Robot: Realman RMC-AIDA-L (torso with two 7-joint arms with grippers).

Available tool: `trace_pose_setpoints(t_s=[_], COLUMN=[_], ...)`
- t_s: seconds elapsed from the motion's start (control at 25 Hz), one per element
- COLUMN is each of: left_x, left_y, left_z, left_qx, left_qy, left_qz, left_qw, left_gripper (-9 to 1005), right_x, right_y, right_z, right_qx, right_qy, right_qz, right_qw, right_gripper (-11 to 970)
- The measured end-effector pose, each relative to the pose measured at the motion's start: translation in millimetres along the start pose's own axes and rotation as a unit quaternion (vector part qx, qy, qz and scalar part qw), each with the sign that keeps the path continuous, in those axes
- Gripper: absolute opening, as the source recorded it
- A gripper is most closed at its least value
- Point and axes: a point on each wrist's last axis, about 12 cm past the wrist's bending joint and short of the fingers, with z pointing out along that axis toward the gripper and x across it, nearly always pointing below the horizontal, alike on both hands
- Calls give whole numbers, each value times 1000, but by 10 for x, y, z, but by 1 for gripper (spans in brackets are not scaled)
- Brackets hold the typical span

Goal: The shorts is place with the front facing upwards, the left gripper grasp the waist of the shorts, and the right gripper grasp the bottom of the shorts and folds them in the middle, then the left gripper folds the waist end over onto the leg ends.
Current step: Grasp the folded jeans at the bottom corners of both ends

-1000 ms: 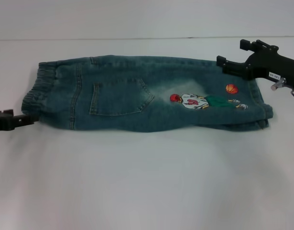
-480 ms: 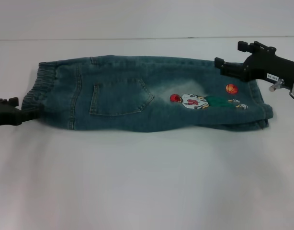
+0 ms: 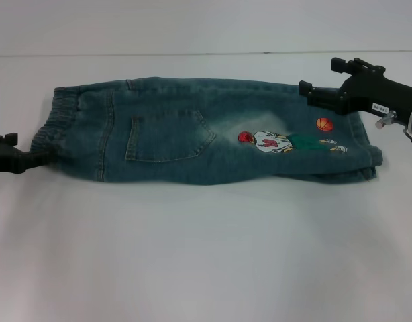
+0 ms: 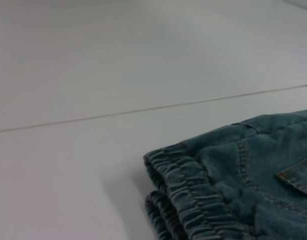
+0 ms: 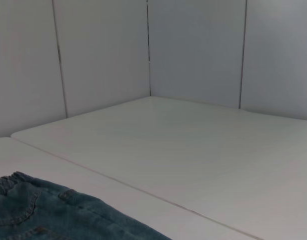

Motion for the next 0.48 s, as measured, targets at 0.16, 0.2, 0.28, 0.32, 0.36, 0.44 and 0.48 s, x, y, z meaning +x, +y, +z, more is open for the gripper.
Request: trace_pose_setpoints(t_s=[0.16, 0.2, 0.28, 0.32, 0.36, 0.44, 0.48], left_x=[7, 10, 20, 27, 33, 53, 56], left_y=[29, 30, 21, 13, 8, 0, 1], left_z=[-10, -9, 8, 25, 35, 53, 55], left_qx=[-6, -6, -5, -4, -3, -1, -1], left_qy=[5, 7, 14, 19, 21, 27, 28], left_qz=[3, 5, 9, 11, 11, 11, 11], left_qw=[1000, 1000, 1000, 1000, 1000, 1000, 1000], left_gripper=[842, 841, 840, 839, 838, 837, 836], right_x=[15, 18, 25, 28, 30, 31, 32], right_y=[3, 3, 5, 7, 8, 9, 9], right_z=[-7, -9, -11, -11, -11, -10, -11], right_qx=[0, 0, 0, 0, 0, 0, 0], right_qy=[1, 1, 2, 2, 2, 3, 3], right_qz=[2, 2, 3, 3, 4, 4, 4], right_qw=[1000, 1000, 1000, 1000, 1000, 1000, 1000], right_gripper=[915, 916, 916, 916, 916, 916, 916])
